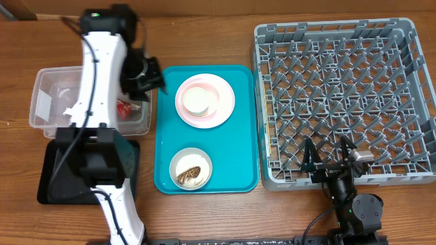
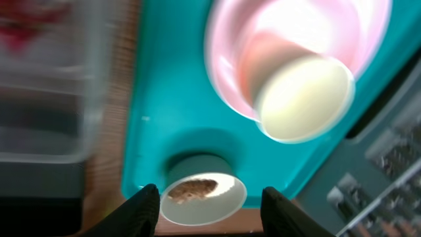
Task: Sort waste into correct bins and load items into the dishwasher
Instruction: 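Move the left gripper back over the white bowl of rice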
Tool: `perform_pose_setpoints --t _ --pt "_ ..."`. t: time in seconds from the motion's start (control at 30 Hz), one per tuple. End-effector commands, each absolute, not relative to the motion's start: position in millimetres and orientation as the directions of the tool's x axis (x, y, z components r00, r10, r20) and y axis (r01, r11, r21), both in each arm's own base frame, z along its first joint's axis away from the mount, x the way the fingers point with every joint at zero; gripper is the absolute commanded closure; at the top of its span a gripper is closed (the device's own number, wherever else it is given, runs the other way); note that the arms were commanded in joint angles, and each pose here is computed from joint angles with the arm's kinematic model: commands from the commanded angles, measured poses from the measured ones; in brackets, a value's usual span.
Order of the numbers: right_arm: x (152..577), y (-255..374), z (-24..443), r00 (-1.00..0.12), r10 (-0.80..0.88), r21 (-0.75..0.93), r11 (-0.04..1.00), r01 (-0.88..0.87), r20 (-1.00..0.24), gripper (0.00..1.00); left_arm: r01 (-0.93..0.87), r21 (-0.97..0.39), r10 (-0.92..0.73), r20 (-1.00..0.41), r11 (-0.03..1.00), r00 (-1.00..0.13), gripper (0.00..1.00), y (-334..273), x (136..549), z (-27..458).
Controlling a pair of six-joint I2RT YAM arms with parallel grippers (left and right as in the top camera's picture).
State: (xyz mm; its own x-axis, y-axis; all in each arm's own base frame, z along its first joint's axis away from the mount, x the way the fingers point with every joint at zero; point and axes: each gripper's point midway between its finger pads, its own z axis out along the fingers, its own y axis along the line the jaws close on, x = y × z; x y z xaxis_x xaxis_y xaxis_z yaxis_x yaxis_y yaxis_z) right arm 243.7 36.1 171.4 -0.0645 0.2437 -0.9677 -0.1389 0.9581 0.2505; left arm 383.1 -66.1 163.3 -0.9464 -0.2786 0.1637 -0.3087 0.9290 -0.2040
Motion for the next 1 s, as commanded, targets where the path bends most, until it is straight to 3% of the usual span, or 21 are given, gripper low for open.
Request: perform_pose_setpoints --t 0.0,0.17,0.37,0.43,0.67,0.73,0.77,0.97 --pt "244.0 35.3 169.6 -0.061 0.245 0.251 0.958 -0.136 -0.968 0.00 -0.147 -0.254 -0.112 0.147 0.956 -0.983 0.48 -109.6 371.2 171.6" --pt "244.0 35.2 169.6 -0.060 0.245 0.251 0.958 -0.136 -0.968 0.00 -0.034 -0.252 0.003 0.147 0.967 -0.989 0.51 -151.0 356.1 171.2" --pt "244.0 35.2 169.6 -0.060 0.245 0.251 0.958 -0.136 -0.968 0.00 0.008 -0.298 0.049 0.130 0.954 -0.990 0.76 -176.0 343.0 185.9" --pt "244.0 35.3 169.6 -0.060 0.245 0.251 0.958 -0.136 -0.968 0.00 0.005 -0.317 0.039 0.103 0.948 -0.994 0.76 -175.8 340.4 198.8" --pt "244.0 35.2 169.6 -0.060 0.245 0.251 0.958 -0.136 -0.968 0.00 0.003 -0.274 -0.028 -0.109 0.962 -0.994 0.60 -151.0 319.8 265.8" --pt "244.0 35.2 169.6 -0.060 0.245 0.251 0.958 -0.136 -0.968 0.00 0.028 -0.249 -0.005 -0.133 0.968 -0.991 0.45 -143.3 311.2 269.9" --pt "244.0 35.2 169.6 -0.061 0.245 0.251 0.958 -0.136 -0.968 0.00 0.025 -0.219 -0.004 -0.132 0.975 -0.991 0.43 -136.6 306.7 267.2" --pt "244.0 35.2 169.6 -0.061 0.245 0.251 0.958 -0.136 -0.968 0.00 -0.013 -0.122 -0.008 0.037 0.992 -0.999 0.46 -117.3 271.4 220.6"
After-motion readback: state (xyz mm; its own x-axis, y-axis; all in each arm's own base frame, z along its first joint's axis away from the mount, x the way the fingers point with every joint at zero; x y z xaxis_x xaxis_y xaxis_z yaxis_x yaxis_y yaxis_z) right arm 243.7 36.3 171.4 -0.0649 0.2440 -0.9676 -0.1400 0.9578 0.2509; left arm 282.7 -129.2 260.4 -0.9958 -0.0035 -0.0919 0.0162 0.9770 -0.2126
